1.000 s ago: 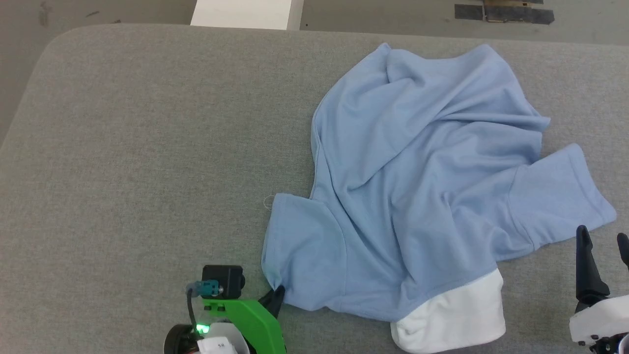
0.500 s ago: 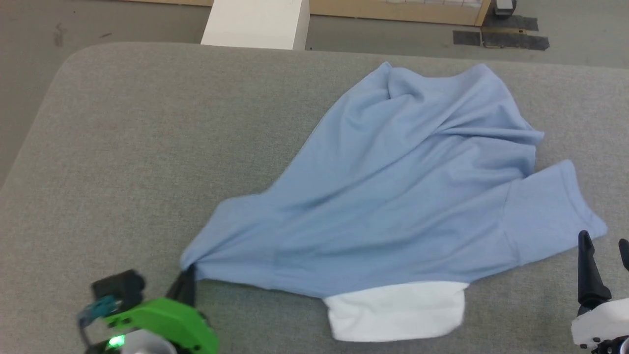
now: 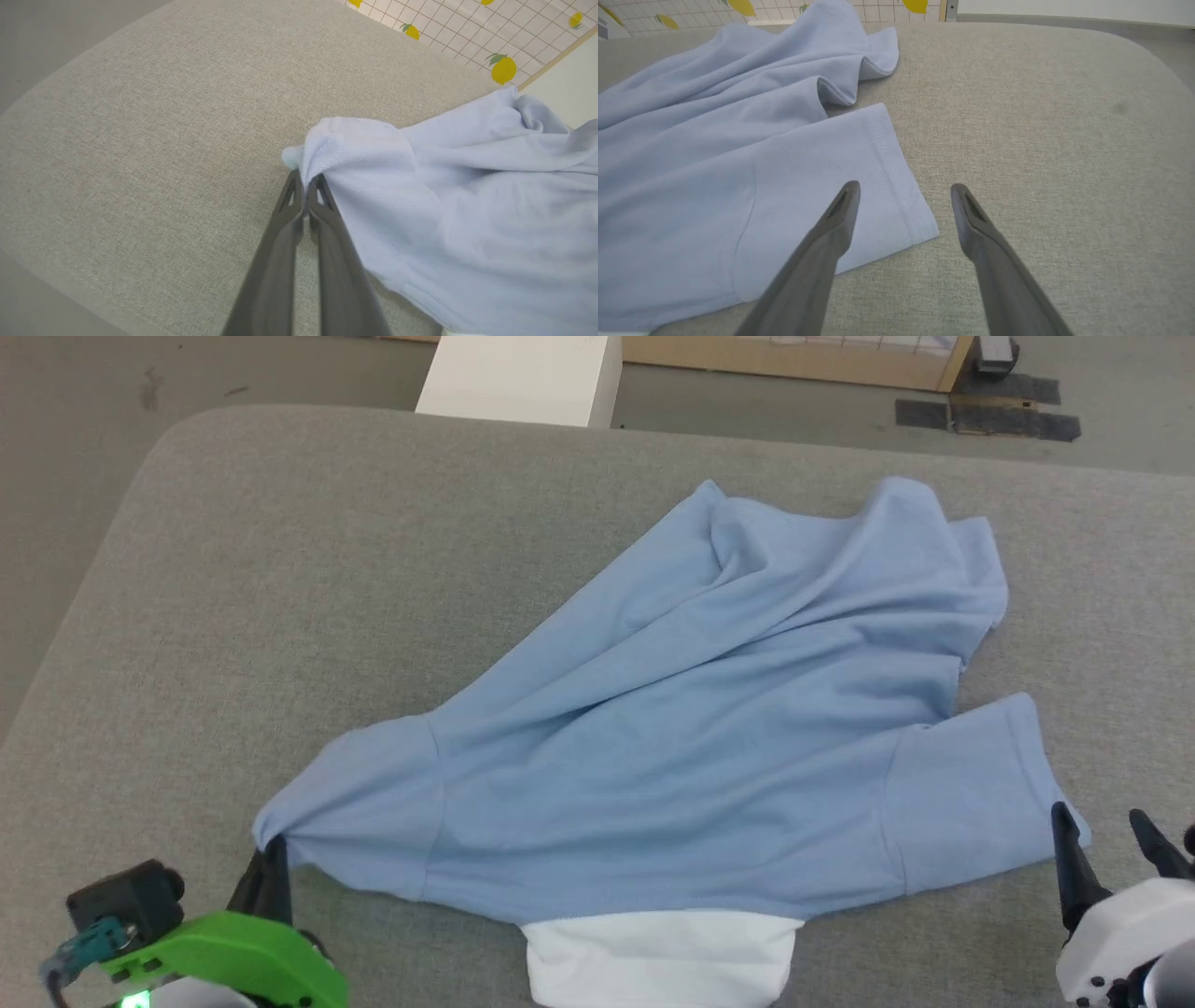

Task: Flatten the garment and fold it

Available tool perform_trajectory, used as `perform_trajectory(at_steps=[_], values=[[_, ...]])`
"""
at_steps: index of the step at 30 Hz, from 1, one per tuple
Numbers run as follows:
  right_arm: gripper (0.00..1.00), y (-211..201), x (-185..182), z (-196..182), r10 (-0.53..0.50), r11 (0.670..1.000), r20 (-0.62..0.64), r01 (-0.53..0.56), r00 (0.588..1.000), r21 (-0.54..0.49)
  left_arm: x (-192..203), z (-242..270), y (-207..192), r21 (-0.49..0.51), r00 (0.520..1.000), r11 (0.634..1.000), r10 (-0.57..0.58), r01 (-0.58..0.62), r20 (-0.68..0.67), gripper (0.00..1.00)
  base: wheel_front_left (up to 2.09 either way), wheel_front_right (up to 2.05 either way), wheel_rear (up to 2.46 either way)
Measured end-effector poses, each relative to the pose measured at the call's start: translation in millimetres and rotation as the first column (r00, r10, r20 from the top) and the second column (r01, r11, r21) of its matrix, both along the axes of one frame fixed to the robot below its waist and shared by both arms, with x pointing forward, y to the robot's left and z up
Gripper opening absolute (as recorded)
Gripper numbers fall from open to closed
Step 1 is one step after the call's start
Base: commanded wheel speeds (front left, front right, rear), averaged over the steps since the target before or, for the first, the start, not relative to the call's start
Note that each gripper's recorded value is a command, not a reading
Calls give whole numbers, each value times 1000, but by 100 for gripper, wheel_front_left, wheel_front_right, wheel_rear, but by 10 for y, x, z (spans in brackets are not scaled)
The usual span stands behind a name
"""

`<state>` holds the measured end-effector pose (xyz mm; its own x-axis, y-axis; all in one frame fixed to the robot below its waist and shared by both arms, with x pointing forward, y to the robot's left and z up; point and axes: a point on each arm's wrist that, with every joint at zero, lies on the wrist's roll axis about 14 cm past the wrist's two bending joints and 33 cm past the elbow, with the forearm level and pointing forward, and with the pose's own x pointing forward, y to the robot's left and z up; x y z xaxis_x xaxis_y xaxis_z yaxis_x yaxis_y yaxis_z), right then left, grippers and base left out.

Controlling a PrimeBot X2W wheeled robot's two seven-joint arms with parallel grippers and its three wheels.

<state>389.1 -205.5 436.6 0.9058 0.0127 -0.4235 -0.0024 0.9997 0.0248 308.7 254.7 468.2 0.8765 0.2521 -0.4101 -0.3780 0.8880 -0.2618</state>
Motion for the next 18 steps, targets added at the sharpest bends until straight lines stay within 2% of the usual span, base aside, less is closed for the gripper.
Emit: perform_trajectory(at_steps=[10,18], values=[[100,-91,137,-301,67,991,-181,-87,981,-102,200,-41,-225,-28,998,998,-62,62,-4,0,0,0,0],[100,40,53,-656,96,993,-343,-111,934,-25,231,-112,-275,-31,996,996,-82,81,-28,0,0,0,0]])
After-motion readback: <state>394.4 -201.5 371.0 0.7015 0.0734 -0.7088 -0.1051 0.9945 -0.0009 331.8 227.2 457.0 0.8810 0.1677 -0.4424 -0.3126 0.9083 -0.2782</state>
